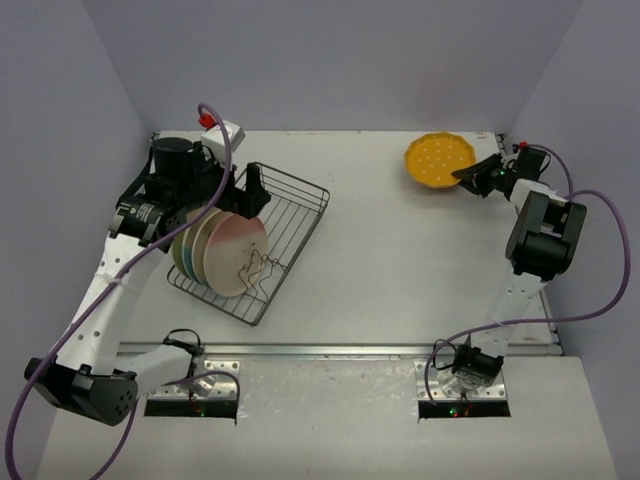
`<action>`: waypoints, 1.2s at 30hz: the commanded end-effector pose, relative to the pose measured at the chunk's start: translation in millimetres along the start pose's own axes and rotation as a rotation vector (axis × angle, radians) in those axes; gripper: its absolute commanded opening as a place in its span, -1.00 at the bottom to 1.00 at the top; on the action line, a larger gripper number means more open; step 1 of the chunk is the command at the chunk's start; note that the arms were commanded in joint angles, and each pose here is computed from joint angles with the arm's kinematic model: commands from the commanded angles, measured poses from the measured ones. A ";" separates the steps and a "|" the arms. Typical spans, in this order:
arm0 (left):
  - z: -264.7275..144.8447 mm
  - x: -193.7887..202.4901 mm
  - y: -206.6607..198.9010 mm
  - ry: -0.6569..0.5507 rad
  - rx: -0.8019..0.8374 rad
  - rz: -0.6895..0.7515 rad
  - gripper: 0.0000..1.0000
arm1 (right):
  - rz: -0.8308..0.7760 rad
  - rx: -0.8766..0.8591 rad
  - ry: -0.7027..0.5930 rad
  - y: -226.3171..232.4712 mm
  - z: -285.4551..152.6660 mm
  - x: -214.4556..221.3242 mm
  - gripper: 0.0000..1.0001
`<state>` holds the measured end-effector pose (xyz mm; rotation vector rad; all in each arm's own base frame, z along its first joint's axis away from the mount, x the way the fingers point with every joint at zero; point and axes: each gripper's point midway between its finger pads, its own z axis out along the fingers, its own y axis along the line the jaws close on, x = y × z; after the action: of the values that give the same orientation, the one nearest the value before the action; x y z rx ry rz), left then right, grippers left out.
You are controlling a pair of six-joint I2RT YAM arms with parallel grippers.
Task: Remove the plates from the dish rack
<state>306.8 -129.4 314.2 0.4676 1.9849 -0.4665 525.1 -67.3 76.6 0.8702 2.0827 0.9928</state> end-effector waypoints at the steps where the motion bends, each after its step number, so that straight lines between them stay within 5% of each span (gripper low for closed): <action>1: 6.5 -8.1 6.8 -0.046 -0.034 -0.007 1.00 | -0.070 -0.143 -0.113 49.1 1.2 -51.1 -1.00; 17: 19.8 7.3 14.9 -0.022 -0.055 -0.018 1.00 | -0.014 -0.006 -0.202 11.6 24.3 -78.6 -1.00; 19: 21.5 9.0 15.6 -0.018 -0.055 -0.019 1.00 | -0.011 0.026 -0.206 5.6 25.4 -80.2 -0.80; 22: 21.1 10.0 15.2 -0.016 -0.054 -0.020 1.00 | -0.042 0.068 -0.200 2.2 26.9 -80.5 -0.09; 27: 15.3 10.0 17.5 -0.018 -0.077 -0.015 1.00 | -0.122 0.117 -0.167 4.5 27.2 -70.6 0.64; 36: -5.5 9.4 29.1 -0.026 -0.175 0.002 1.00 | -0.580 0.415 -0.183 30.4 28.7 -58.8 0.93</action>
<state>316.7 -112.9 284.9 0.3835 2.0386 -0.3629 577.7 -92.3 44.3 0.7437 2.2290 0.4821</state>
